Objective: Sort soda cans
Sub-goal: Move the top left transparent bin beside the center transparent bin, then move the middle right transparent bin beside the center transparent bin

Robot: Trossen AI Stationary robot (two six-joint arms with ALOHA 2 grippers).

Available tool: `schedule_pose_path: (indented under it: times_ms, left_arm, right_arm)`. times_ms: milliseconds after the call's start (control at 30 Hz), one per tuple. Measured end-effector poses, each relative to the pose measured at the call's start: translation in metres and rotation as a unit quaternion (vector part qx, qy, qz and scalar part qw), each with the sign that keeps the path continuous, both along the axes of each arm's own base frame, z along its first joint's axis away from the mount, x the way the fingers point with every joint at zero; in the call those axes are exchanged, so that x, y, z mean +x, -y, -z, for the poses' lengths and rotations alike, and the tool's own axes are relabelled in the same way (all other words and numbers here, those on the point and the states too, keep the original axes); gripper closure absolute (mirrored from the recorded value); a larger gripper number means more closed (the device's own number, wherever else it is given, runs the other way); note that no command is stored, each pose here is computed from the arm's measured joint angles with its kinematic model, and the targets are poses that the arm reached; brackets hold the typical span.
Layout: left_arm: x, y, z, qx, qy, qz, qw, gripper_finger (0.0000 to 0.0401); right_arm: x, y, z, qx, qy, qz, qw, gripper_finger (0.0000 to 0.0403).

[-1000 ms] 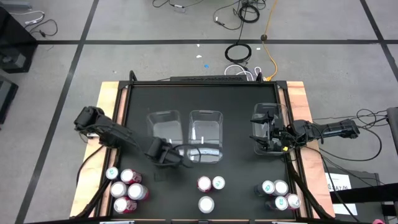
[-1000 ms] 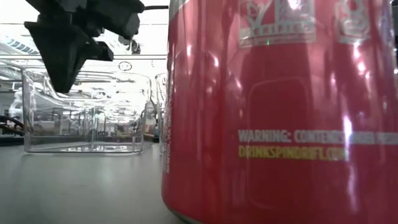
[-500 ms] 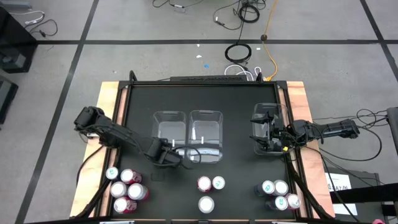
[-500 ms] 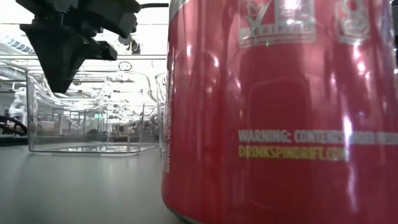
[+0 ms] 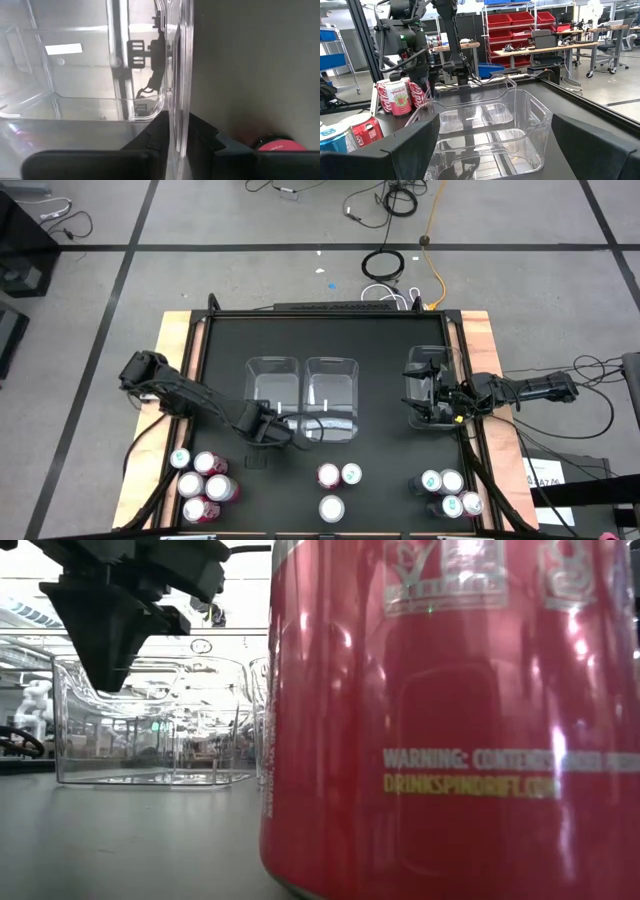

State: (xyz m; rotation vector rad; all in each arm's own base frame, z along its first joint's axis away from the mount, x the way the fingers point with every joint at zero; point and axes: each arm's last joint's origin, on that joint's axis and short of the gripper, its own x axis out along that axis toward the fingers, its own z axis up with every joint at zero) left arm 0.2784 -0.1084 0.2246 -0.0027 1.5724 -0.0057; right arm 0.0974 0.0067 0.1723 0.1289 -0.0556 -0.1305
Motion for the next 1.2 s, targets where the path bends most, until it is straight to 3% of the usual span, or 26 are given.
schedule_pose_path:
  times_ms: [233, 500, 633, 733, 900, 1067, 1200]
  left_arm:
    - [0.001, 0.000, -0.004, -0.001, 0.003, -0.006, 1.000, 0.0309]
    - [0.006, 0.003, -0.033, -0.006, 0.018, -0.005, 1.000, 0.0308]
    - [0.003, 0.001, -0.055, -0.009, 0.049, -0.001, 0.999, 0.0308]
    - [-0.002, -0.002, -0.076, -0.015, 0.108, 0.004, 0.994, 0.0308]
    - [-0.018, -0.010, -0.115, -0.019, 0.236, 0.029, 0.971, 0.0308]
    - [-0.033, -0.020, -0.140, 0.023, 0.349, 0.033, 0.936, 0.0308]
    - [-0.040, -0.026, -0.150, 0.052, 0.397, 0.014, 0.916, 0.0308]
  right_arm:
    - [0.000, 0.000, 0.000, 0.000, 0.000, 0.000, 1.000, 0.0025]
    - [0.000, 0.000, 0.000, 0.000, 0.000, 0.000, 1.000, 0.0025]
    - [0.000, 0.000, 0.000, 0.000, 0.000, 0.000, 1.000, 0.0025]
    - [0.000, 0.000, 0.000, 0.000, 0.000, 0.000, 1.000, 0.0025]
    - [0.000, 0.000, 0.000, 0.000, 0.000, 0.000, 1.000, 0.0025]
    - [0.000, 0.000, 0.000, 0.000, 0.000, 0.000, 1.000, 0.0025]
    - [0.000, 0.000, 0.000, 0.000, 0.000, 0.000, 1.000, 0.0025]
